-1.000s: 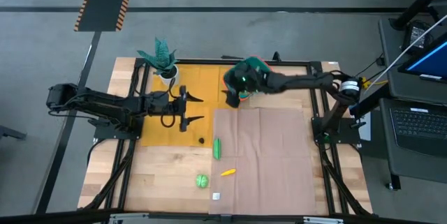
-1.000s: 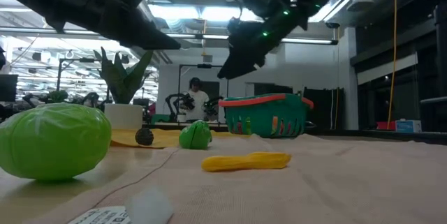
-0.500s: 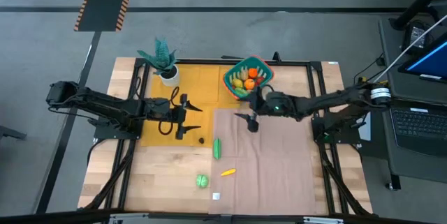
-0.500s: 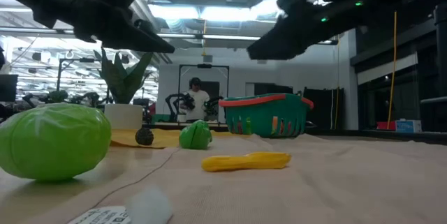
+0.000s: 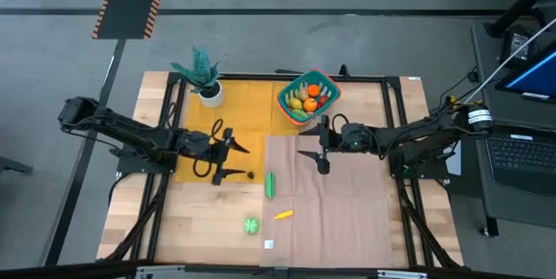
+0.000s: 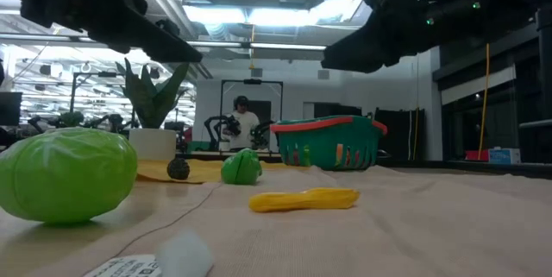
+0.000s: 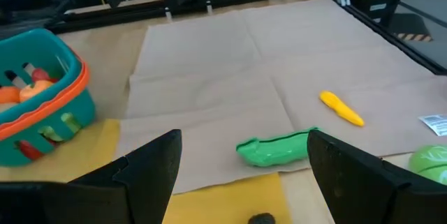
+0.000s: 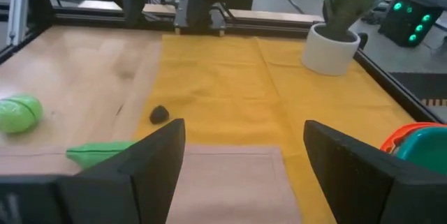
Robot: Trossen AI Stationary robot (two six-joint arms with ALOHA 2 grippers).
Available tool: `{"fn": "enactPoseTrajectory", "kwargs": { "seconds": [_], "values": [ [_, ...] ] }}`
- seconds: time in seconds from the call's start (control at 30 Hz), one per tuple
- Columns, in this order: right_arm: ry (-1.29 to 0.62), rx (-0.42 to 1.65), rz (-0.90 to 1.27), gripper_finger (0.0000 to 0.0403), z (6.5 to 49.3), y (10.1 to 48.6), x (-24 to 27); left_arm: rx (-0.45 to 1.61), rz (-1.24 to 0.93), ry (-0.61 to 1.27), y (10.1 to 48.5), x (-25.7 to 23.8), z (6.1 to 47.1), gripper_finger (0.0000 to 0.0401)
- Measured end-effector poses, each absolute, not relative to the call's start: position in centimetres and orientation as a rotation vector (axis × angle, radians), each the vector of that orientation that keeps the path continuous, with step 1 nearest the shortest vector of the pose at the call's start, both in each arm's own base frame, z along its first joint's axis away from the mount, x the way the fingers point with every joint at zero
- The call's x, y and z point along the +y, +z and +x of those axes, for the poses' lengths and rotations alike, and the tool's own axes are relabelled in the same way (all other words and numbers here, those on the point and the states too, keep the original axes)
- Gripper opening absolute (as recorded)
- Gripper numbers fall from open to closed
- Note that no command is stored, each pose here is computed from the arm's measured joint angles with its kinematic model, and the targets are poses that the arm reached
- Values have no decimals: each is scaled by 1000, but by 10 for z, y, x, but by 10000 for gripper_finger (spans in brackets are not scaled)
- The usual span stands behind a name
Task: Pick and placing Produce into tupperware
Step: Put the blackberry into the basket
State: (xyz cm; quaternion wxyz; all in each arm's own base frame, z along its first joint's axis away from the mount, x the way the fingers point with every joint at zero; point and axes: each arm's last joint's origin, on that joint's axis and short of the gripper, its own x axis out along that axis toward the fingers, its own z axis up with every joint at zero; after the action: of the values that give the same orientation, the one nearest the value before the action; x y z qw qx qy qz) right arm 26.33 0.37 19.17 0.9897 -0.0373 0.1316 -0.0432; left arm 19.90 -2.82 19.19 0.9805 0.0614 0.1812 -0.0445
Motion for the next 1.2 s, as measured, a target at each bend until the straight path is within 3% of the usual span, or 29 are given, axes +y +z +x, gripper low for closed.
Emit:
{"fn": "enactPoseTrajectory", "kwargs": {
  "seconds": [0.53,1.0,1.2],
  "values": [
    [-96,247,29,293,264,193,5,408,107,-82,187,-29,199,302],
    [-96,248,29,293,264,193,5,647,17,-3,137,-31,217,302],
    [-96,248,29,293,264,193,5,637,-35,-114,128,-38,224,302]
  ]
}}
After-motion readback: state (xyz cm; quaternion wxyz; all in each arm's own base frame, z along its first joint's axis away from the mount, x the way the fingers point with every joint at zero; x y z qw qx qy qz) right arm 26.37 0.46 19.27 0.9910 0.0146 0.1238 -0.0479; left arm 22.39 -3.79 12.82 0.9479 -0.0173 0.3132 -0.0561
